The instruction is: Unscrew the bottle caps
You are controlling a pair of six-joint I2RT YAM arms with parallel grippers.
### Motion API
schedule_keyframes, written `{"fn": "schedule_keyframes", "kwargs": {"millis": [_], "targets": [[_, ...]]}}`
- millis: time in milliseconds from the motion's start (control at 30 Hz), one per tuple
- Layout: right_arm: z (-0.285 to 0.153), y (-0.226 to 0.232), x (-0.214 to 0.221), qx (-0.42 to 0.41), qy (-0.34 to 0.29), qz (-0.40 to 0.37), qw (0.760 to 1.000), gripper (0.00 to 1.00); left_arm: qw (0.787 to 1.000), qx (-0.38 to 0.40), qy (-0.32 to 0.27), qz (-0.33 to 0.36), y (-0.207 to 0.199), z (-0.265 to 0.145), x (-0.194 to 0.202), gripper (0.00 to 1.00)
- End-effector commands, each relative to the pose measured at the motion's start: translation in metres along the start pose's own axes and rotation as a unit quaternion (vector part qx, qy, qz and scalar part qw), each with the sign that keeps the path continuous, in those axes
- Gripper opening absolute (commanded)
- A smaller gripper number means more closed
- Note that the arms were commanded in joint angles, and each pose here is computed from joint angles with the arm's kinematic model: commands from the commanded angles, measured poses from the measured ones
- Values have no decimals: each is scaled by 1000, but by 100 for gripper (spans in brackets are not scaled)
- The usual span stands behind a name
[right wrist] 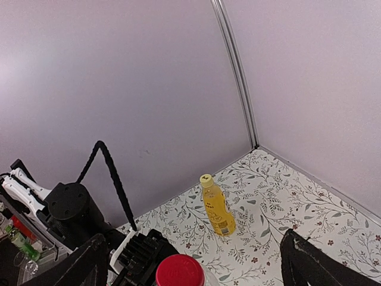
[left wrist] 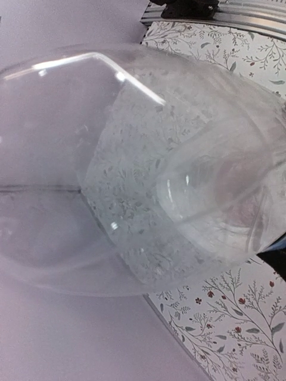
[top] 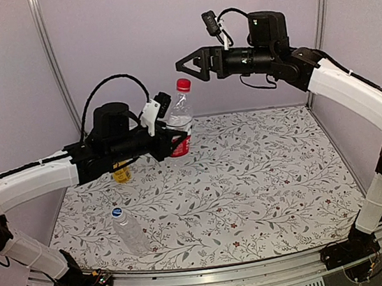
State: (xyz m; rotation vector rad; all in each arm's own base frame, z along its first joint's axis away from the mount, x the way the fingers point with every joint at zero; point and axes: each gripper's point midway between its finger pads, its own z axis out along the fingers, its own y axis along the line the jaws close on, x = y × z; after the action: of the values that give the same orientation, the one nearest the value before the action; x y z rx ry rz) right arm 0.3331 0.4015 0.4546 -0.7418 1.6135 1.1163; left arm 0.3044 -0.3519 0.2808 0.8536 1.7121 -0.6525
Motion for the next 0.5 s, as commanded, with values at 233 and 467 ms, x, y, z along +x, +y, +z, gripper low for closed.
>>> {"fn": "schedule_keyframes", "kwargs": {"millis": [233,467], "targets": [[14,-11,-4,50,-14,16,999,99,999,-45,-8,13,7,-1,-7,39],[20,-10,6,56,-3,19,998,94,997,-73,-10,13,16,-4,-9,39]]}}
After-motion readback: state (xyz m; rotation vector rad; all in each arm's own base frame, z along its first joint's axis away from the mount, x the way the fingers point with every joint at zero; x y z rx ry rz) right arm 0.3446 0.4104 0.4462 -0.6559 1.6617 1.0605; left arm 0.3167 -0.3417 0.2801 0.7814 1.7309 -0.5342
